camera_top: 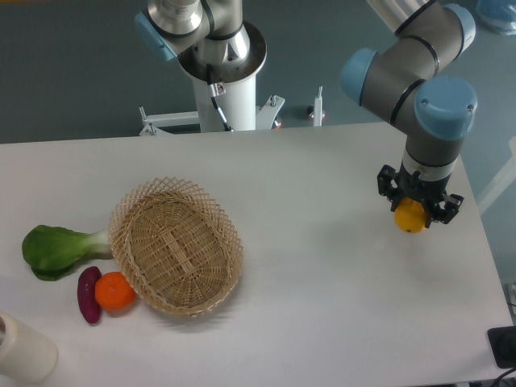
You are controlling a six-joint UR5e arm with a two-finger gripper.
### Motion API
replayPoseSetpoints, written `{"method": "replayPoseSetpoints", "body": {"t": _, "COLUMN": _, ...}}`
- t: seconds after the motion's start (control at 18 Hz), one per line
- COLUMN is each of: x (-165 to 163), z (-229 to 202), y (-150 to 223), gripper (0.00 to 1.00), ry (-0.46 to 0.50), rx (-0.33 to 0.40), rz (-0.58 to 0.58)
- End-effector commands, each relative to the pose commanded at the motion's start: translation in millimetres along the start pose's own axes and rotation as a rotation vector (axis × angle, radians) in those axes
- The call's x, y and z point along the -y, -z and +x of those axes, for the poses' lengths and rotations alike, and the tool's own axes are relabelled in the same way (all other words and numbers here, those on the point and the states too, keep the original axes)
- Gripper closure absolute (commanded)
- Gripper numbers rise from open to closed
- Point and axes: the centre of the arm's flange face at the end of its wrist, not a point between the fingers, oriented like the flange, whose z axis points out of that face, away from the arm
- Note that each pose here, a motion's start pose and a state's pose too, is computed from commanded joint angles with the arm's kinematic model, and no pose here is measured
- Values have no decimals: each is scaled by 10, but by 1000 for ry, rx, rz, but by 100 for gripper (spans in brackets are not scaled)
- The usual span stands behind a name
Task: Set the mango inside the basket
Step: 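Hold the yellow mango in the gripper and lift it slightly, then carry the held mango over the wicker basket and lower it inside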
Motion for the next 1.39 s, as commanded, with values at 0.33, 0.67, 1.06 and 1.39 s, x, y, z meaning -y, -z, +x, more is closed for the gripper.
{"method": "replayPoseSetpoints", "body": {"t": 0.33, "x": 10, "z": 1, "y": 6, "gripper": 60, "ry": -5, "rx": 0, "rz": 0}}
{"method": "replayPoseSetpoints", "body": {"t": 0.67, "x": 13, "z": 6, "y": 13, "gripper": 61, "ry": 8, "rx": -2, "rz": 4}}
{"method": "replayPoseSetpoints", "body": {"t": 1.06, "x": 226, "z": 126, "y": 16, "gripper": 61, "ry": 21, "rx": -8, "rz": 15}}
{"method": "replayPoseSetpoints", "body": {"t": 1.39, "x": 518, "z": 298, "y": 42, "gripper": 61, "ry": 50, "rx": -9, "rz": 23}}
